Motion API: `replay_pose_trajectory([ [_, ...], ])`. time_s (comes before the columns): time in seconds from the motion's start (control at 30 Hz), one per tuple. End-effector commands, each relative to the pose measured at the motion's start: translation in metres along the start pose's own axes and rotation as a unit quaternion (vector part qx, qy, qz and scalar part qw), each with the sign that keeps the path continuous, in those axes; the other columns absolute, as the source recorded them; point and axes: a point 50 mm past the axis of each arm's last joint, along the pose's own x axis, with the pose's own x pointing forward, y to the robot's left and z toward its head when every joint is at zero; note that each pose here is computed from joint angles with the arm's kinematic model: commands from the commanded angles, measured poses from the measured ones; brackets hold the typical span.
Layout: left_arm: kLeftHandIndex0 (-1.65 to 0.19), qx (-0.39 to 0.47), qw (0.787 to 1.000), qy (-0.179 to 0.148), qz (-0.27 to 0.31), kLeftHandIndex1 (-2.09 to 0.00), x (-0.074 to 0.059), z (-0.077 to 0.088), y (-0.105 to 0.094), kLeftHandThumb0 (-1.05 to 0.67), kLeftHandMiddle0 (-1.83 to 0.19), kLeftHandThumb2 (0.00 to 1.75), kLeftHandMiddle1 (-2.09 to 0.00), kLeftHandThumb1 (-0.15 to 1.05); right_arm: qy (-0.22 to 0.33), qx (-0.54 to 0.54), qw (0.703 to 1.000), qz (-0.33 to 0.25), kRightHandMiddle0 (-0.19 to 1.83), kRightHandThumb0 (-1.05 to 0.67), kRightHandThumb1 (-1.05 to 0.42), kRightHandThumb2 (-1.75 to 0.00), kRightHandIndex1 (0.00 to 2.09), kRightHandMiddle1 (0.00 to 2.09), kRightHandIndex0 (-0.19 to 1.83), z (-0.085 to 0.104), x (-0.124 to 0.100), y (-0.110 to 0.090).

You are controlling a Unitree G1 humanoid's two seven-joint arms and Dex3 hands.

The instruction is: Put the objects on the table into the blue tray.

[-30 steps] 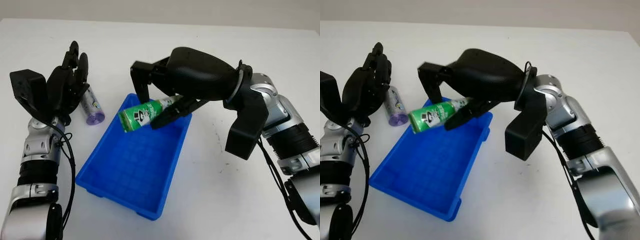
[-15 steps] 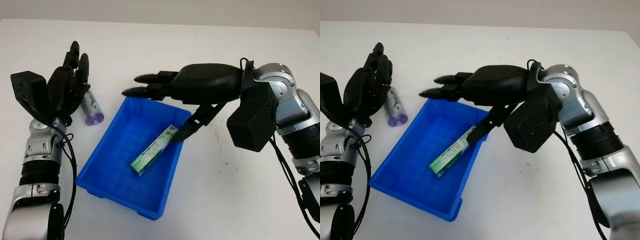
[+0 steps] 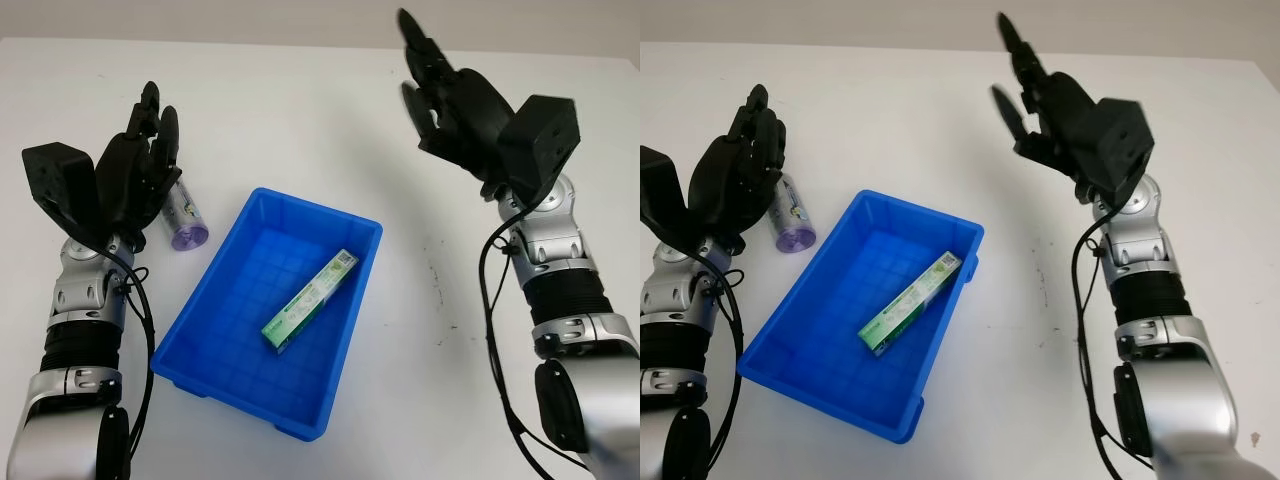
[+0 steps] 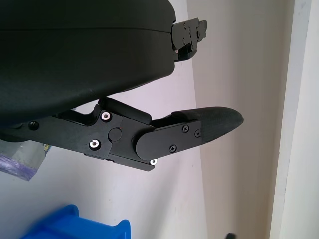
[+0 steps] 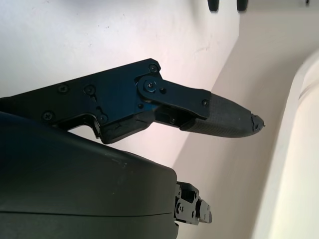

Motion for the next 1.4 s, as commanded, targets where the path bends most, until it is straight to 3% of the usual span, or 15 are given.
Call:
replay_pose_trajectory([
  [0.0, 0.19, 0.004, 1.000, -0.007, 0.000, 0.00, -0.001, 0.004, 0.004, -0.74, 0.19, 0.62, 0.00, 1.05, 0.015, 0.020, 1.000, -0.012, -0.19, -0.73, -1.05, -0.78, 0.00, 0.00, -0.19, -0.007, -0.002, 0.001],
  [0.23, 0.19, 0.014, 1.000, -0.003, -0.004, 0.00, -0.002, 0.007, 0.007, -0.73, 0.19, 0.63, 0.00, 1.05, 0.073, 0.038, 0.996, -0.022, -0.19, -0.68, -1.05, -0.81, 0.00, 0.00, -0.19, -0.030, -0.010, 0.010],
  [0.33, 0.19, 0.032, 0.999, -0.007, -0.008, 0.00, -0.004, 0.020, 0.015, -0.71, 0.19, 0.61, 0.00, 1.05, 0.079, 0.048, 0.995, -0.022, -0.19, -0.69, -1.05, -0.78, 0.00, 0.00, -0.19, -0.036, -0.014, 0.015],
  [0.4, 0.18, 0.037, 0.999, -0.018, -0.007, -0.01, -0.004, 0.038, 0.027, -0.69, 0.18, 0.51, -0.01, 1.05, 0.082, 0.053, 0.995, -0.024, -0.19, -0.70, -1.05, -0.77, 0.00, 0.00, -0.19, -0.037, -0.015, 0.016],
  [0.5, 0.08, 0.088, 0.995, -0.049, 0.001, -0.07, -0.005, 0.078, 0.044, -0.58, 0.10, 0.34, -0.07, 1.05, 0.085, 0.060, 0.994, -0.024, -0.19, -0.71, -1.05, -0.76, 0.00, 0.00, -0.19, -0.037, -0.016, 0.015],
  [0.57, 0.09, 0.142, 0.988, -0.059, 0.006, -0.06, -0.008, 0.107, 0.053, -0.49, 0.08, 0.15, -0.06, 1.04, 0.087, 0.066, 0.994, -0.026, -0.19, -0.72, -1.05, -0.76, 0.00, 0.00, -0.19, -0.037, -0.016, 0.015],
  [0.67, 0.05, 0.235, 0.969, -0.073, 0.008, -0.08, -0.013, 0.144, 0.056, -0.46, 0.03, 0.06, -0.08, 0.98, 0.089, 0.072, 0.993, -0.029, -0.19, -0.70, -1.05, -0.77, 0.00, 0.00, -0.19, -0.036, -0.016, 0.016],
  [0.83, 0.01, 0.353, 0.933, -0.076, -0.015, -0.09, -0.014, 0.171, 0.057, -0.54, -0.01, 0.03, -0.08, 0.89, 0.086, 0.073, 0.993, -0.016, -0.19, -0.66, -1.05, -0.82, 0.00, 0.00, -0.19, -0.036, -0.017, 0.018],
  [0.9, -0.04, 0.439, 0.895, -0.075, -0.025, -0.11, -0.014, 0.179, 0.054, -0.53, -0.05, 0.02, -0.08, 0.84, 0.087, 0.075, 0.993, -0.015, -0.19, -0.67, -1.05, -0.82, 0.00, 0.00, -0.19, -0.036, -0.017, 0.018],
  [1.03, -0.19, 0.561, 0.818, -0.124, -0.026, -0.15, -0.012, 0.170, 0.050, -0.42, -0.22, 0.03, -0.09, 0.74, 0.087, 0.078, 0.993, -0.015, -0.19, -0.67, -1.05, -0.82, 0.00, 0.00, -0.19, -0.036, -0.017, 0.017],
  [1.13, -0.29, 0.678, 0.719, -0.148, -0.048, -0.14, -0.012, 0.155, 0.042, -0.26, -0.37, 0.05, -0.08, 0.75, 0.087, 0.082, 0.993, -0.018, -0.19, -0.67, -1.05, -0.82, 0.00, 0.00, -0.19, -0.036, -0.017, 0.017],
  [1.23, -0.27, 0.764, 0.623, -0.139, -0.096, -0.10, -0.008, 0.141, 0.037, -0.27, -0.36, 0.07, -0.05, 0.80, 0.087, 0.085, 0.992, -0.022, -0.19, -0.66, -1.05, -0.81, 0.00, 0.00, -0.19, -0.036, -0.018, 0.017],
  [1.37, -0.19, 0.828, 0.528, -0.118, -0.147, -0.05, -0.003, 0.125, 0.032, -0.33, -0.28, 0.07, -0.02, 0.84, 0.089, 0.082, 0.992, -0.023, -0.19, -0.67, -1.05, -0.81, 0.00, 0.00, -0.19, -0.037, -0.018, 0.016],
])
